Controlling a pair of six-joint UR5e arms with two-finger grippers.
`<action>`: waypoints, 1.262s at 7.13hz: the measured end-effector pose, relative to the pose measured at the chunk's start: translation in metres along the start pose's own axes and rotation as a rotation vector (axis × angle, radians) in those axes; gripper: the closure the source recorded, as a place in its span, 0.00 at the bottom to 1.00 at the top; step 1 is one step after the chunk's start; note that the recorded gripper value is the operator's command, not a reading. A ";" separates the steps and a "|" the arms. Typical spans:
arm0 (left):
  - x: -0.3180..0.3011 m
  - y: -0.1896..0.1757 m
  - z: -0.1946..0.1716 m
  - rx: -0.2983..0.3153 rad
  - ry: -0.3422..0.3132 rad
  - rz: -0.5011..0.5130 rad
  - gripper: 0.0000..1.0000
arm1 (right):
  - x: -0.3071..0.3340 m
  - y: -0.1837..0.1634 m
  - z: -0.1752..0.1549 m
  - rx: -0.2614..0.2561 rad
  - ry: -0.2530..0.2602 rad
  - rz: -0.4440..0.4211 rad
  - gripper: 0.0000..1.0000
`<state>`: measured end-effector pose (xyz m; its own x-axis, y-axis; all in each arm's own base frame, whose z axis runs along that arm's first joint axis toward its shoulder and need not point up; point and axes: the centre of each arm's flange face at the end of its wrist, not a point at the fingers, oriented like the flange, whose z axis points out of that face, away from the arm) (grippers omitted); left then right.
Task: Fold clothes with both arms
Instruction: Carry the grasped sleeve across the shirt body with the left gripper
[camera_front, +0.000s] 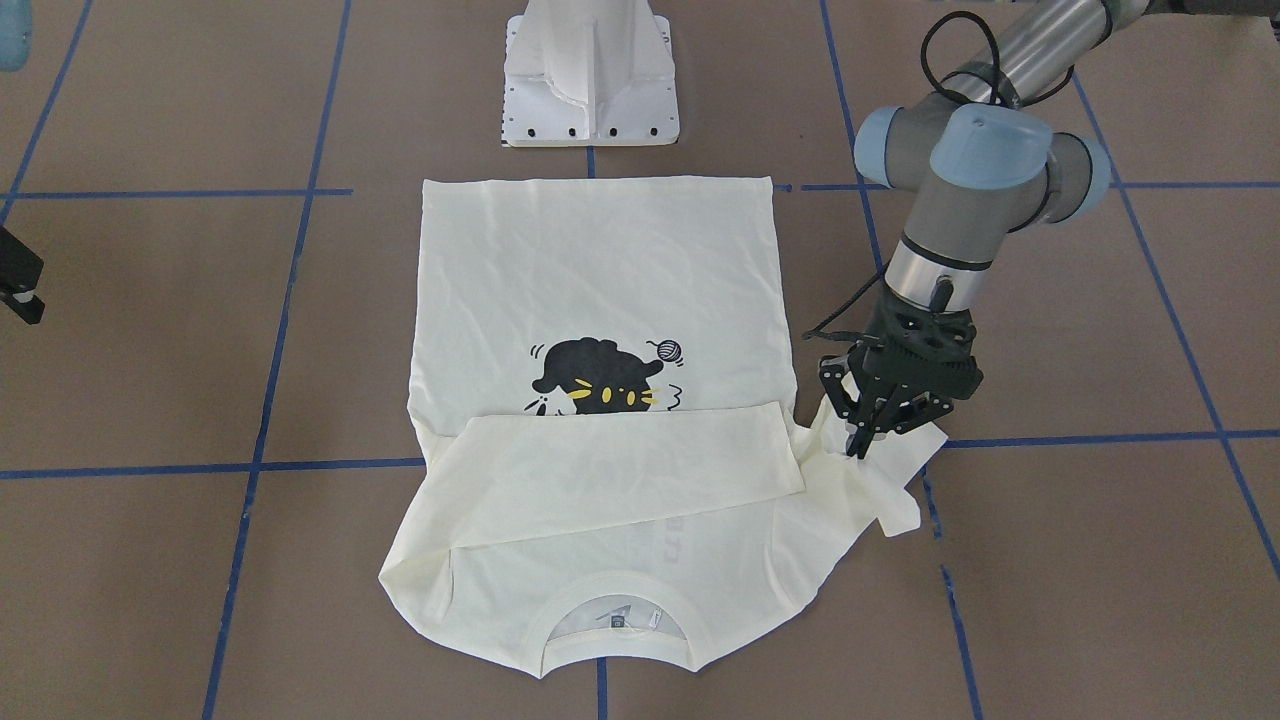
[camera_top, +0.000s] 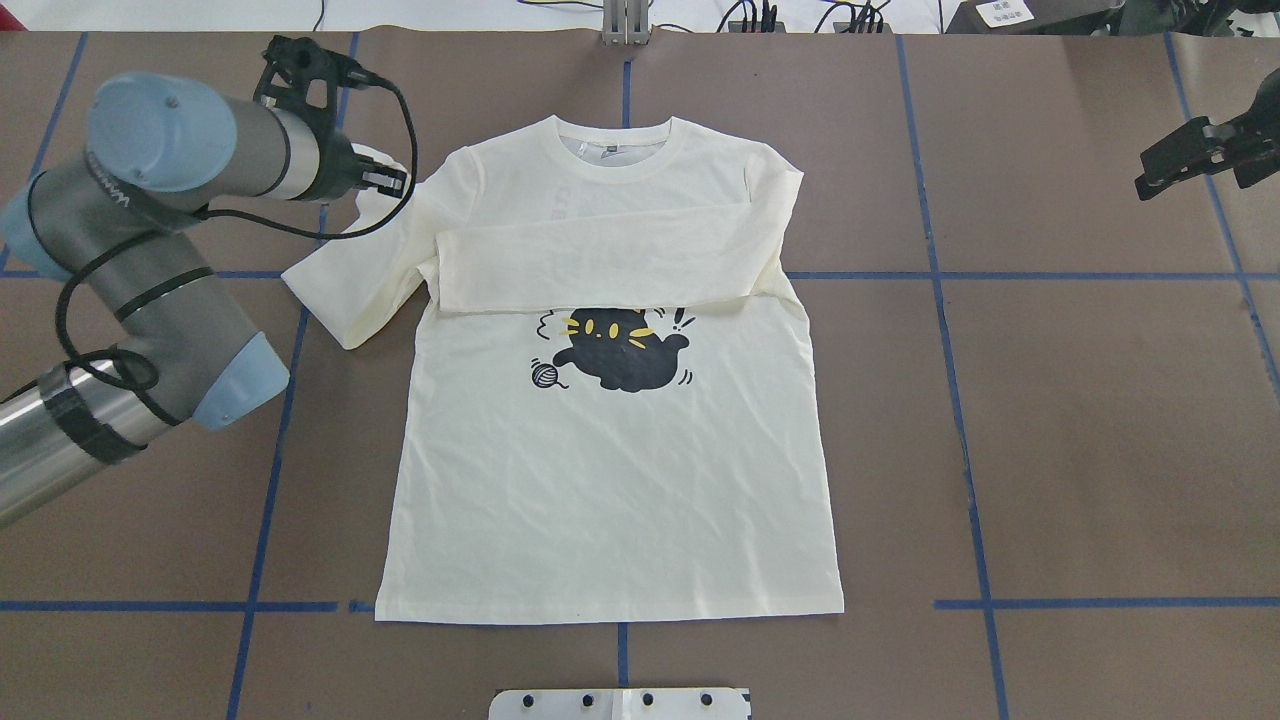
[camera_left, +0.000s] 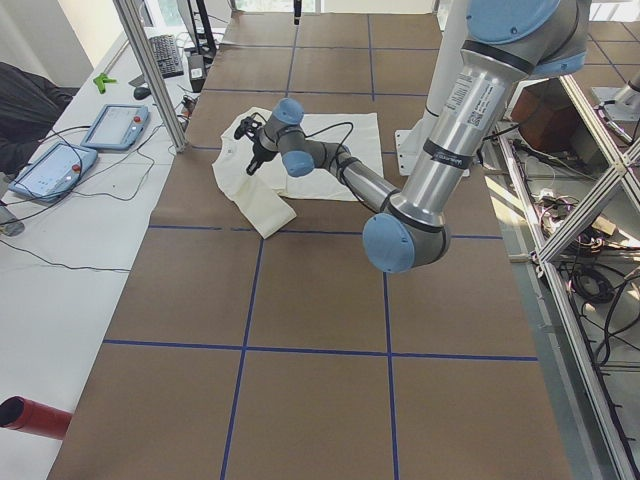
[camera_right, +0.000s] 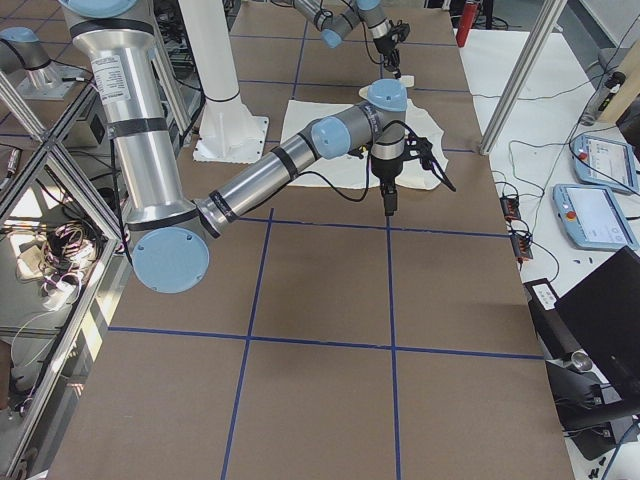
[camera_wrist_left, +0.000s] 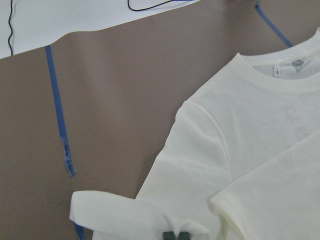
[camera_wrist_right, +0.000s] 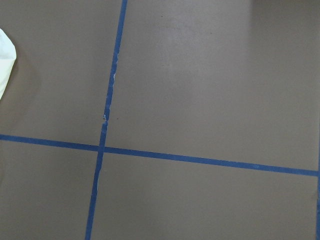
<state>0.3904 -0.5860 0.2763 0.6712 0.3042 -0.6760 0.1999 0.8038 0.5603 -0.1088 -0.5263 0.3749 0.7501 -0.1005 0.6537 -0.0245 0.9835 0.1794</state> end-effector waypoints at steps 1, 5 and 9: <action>0.042 -0.040 -0.003 0.013 0.018 -0.068 1.00 | 0.000 0.000 -0.001 0.001 0.000 0.001 0.00; 0.226 -0.038 -0.008 0.100 0.292 0.005 1.00 | 0.001 -0.001 -0.003 0.005 0.000 0.004 0.00; 0.277 0.033 0.026 0.164 0.355 0.109 0.84 | 0.003 -0.002 -0.004 0.009 0.001 0.006 0.00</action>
<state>0.6010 -0.4885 0.1196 0.4123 0.5642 -0.7153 0.2717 0.6733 0.6876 -0.1036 -0.5282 0.3731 0.7505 -0.0943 0.6541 -0.0353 0.9826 0.1823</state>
